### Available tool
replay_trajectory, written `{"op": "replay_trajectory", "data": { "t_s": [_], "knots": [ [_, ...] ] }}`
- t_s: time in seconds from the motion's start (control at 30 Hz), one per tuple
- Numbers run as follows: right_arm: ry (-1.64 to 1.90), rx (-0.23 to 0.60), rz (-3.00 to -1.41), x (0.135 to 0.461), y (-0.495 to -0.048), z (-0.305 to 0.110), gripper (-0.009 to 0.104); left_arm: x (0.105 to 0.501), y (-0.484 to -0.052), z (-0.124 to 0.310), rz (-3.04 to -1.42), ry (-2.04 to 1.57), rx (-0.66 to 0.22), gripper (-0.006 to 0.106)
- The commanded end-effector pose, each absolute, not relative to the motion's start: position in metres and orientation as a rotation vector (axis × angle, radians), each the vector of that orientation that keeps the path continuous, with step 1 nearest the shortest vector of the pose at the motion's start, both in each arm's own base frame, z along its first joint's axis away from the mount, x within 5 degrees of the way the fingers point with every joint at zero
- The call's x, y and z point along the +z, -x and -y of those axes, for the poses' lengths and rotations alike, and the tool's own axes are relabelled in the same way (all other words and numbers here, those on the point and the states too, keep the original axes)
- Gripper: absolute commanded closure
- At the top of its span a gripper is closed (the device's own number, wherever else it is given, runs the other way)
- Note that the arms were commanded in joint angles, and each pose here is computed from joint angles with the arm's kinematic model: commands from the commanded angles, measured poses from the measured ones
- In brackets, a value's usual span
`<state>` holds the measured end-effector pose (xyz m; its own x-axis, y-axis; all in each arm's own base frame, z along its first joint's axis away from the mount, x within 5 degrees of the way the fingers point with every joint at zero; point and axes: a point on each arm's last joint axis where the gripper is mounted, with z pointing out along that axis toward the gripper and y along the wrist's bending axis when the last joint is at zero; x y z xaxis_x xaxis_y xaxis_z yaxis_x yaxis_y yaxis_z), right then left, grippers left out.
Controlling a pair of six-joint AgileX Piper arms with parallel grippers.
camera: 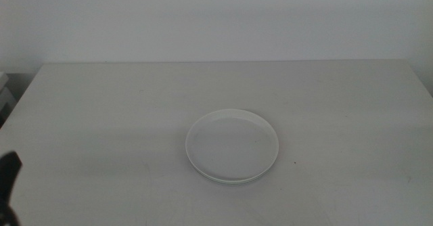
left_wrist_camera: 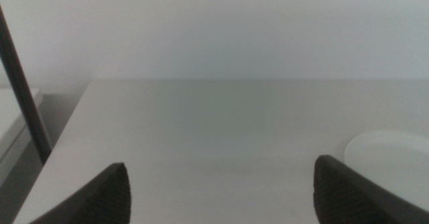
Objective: Stack the three bowls on top of each other.
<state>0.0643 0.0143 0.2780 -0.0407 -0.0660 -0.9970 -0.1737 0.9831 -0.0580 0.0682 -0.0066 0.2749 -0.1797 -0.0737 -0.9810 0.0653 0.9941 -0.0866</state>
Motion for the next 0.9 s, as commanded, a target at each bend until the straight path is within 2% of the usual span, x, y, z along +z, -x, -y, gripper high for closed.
{"op": "replay_trajectory", "data": {
  "t_s": [0.0, 0.13, 0.2, 0.43, 0.53, 0.63, 0.87],
  "knots": [
    [0.202, -0.014, -1.533, 0.279, -0.062, -0.01, 0.054, 0.278, -0.07, 0.005, -1.668, 0.019, -0.112, -0.004],
    [0.277, -0.148, -1.533, 0.253, -0.056, -0.006, 0.054, 0.252, -0.067, 0.004, -1.635, 0.012, -0.085, -0.004],
    [0.28, -0.169, -1.537, 0.242, -0.055, -0.006, 0.054, 0.24, -0.064, 0.004, -1.641, 0.012, -0.085, -0.004],
    [0.235, -0.193, -1.574, 0.211, -0.054, -0.003, 0.054, 0.202, -0.058, 0.003, -1.661, 0.016, -0.089, -0.004],
    [0.197, -0.16, -1.585, 0.204, -0.054, -0.003, 0.054, 0.187, -0.056, 0.004, -1.686, 0.014, -0.09, -0.004],
    [0.18, -0.142, -1.596, 0.195, -0.055, -0.003, 0.054, 0.189, -0.055, 0.004, -1.67, 0.012, -0.089, -0.004],
    [0.181, -0.152, -1.586, 0.196, -0.055, -0.003, 0.054, 0.189, -0.055, 0.004, -1.674, 0.011, -0.088, -0.004]
  ]
}}
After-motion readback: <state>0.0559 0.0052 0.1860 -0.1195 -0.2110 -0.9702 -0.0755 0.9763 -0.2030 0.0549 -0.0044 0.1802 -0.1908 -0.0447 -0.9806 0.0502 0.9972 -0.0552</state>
